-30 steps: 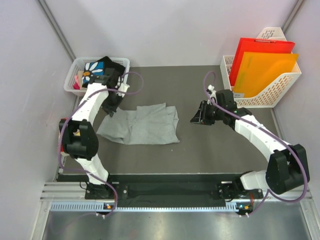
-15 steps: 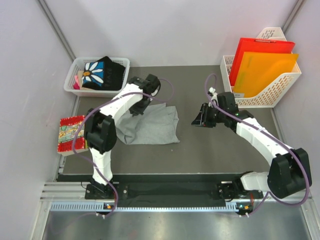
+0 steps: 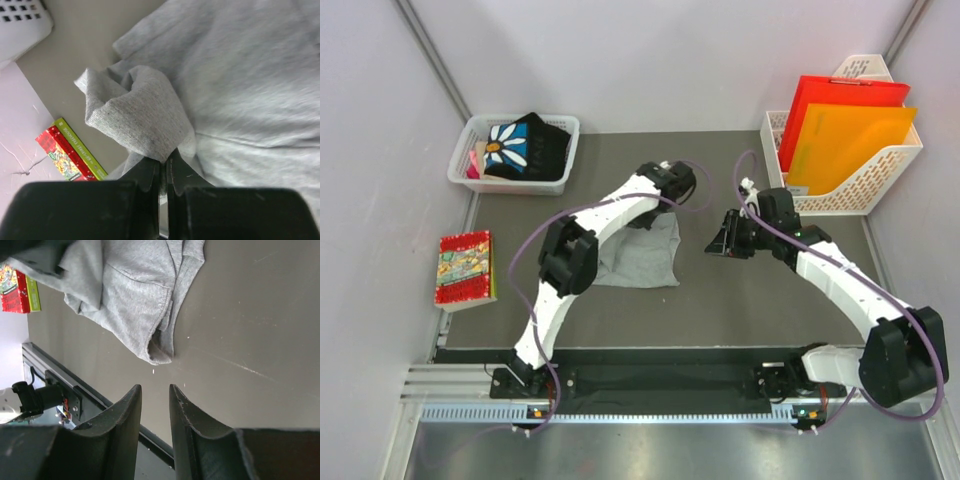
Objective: Fold and stack the t-shirts
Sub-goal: Fold the long partially folded tshirt into a neat square
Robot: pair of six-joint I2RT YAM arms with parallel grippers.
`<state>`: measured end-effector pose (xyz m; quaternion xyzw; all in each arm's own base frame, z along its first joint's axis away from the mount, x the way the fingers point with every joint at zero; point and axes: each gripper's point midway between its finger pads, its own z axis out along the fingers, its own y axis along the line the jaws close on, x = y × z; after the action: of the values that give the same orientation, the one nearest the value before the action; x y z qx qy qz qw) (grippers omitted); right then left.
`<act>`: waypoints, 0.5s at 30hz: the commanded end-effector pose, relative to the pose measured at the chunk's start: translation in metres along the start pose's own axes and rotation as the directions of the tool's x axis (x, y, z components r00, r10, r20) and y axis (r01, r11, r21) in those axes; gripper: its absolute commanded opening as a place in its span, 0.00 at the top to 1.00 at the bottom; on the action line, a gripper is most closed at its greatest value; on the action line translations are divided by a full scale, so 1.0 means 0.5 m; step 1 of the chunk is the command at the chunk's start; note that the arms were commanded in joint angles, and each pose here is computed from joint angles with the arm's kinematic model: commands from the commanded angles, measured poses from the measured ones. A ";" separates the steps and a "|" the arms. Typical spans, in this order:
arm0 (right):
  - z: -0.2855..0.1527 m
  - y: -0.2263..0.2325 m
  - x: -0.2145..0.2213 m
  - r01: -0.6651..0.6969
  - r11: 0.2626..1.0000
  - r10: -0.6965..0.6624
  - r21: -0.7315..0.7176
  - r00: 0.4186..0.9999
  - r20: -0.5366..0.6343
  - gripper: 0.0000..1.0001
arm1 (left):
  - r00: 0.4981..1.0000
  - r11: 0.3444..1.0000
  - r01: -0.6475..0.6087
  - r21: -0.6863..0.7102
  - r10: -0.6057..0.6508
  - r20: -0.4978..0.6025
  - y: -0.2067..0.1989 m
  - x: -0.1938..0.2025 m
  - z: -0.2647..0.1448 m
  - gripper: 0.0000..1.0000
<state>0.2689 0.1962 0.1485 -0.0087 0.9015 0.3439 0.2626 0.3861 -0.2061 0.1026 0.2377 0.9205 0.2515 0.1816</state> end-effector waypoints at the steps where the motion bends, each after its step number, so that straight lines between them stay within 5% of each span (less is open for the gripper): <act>1: -0.016 0.002 -0.013 0.015 1.000 -0.015 -0.003 0.999 0.040 0.71 | 0.999 0.997 0.011 -0.078 -0.007 0.041 -0.045 -0.026 -0.005 1.00; 8: -0.018 -0.005 -0.003 0.007 1.000 -0.007 0.006 0.999 0.037 0.71 | 0.991 0.993 -0.079 -0.093 0.088 0.098 -0.152 -0.033 -0.042 1.00; 15: -0.024 -0.007 0.003 0.011 1.000 -0.011 0.009 0.999 0.040 0.70 | 0.982 0.993 -0.078 -0.089 0.092 0.164 -0.167 -0.045 -0.097 1.00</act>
<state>0.2513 0.1882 0.1346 0.0006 0.9132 0.3313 0.2374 0.3573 -0.2833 0.0661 0.2955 0.8858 0.2881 0.2123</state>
